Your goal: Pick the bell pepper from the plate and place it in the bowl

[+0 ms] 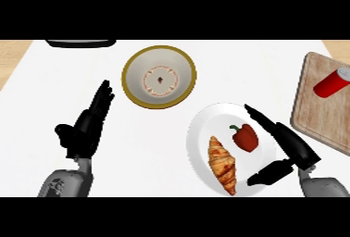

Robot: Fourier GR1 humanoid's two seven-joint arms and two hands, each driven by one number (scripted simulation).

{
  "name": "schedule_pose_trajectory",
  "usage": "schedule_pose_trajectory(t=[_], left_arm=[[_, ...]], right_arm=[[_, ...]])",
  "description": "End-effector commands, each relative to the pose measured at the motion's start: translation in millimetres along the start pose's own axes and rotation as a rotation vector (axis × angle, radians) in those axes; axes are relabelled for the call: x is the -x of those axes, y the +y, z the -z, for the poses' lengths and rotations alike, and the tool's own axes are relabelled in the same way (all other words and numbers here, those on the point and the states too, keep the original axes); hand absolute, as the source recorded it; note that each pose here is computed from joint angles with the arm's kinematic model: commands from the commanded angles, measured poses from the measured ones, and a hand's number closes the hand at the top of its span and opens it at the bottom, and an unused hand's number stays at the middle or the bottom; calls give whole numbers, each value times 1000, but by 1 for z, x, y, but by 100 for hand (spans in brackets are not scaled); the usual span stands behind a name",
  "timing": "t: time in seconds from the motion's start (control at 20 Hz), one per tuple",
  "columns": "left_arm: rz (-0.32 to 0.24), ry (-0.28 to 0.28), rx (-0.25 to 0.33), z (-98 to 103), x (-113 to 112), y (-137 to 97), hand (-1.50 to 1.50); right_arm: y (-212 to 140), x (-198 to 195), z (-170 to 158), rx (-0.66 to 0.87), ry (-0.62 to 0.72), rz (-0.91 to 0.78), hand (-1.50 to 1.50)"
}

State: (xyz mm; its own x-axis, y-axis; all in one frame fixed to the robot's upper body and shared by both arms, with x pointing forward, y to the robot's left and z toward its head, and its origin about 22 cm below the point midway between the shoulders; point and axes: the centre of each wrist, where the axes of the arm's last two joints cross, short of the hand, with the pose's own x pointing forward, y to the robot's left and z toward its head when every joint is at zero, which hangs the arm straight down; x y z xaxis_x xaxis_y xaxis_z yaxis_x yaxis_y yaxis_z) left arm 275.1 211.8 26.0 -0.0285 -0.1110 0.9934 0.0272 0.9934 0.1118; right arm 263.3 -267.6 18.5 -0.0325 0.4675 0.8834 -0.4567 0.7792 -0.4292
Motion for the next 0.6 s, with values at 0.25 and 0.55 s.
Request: schedule_pose_trajectory(t=[0.25,0.55], left_arm=[[2,-9,5,-11,-2,-16,0],[15,-1,9,5,-16,-20,0]], right_arm=[[24,27,23,55,86,-176,-150],[-7,36,36,1,88,-157,-150]])
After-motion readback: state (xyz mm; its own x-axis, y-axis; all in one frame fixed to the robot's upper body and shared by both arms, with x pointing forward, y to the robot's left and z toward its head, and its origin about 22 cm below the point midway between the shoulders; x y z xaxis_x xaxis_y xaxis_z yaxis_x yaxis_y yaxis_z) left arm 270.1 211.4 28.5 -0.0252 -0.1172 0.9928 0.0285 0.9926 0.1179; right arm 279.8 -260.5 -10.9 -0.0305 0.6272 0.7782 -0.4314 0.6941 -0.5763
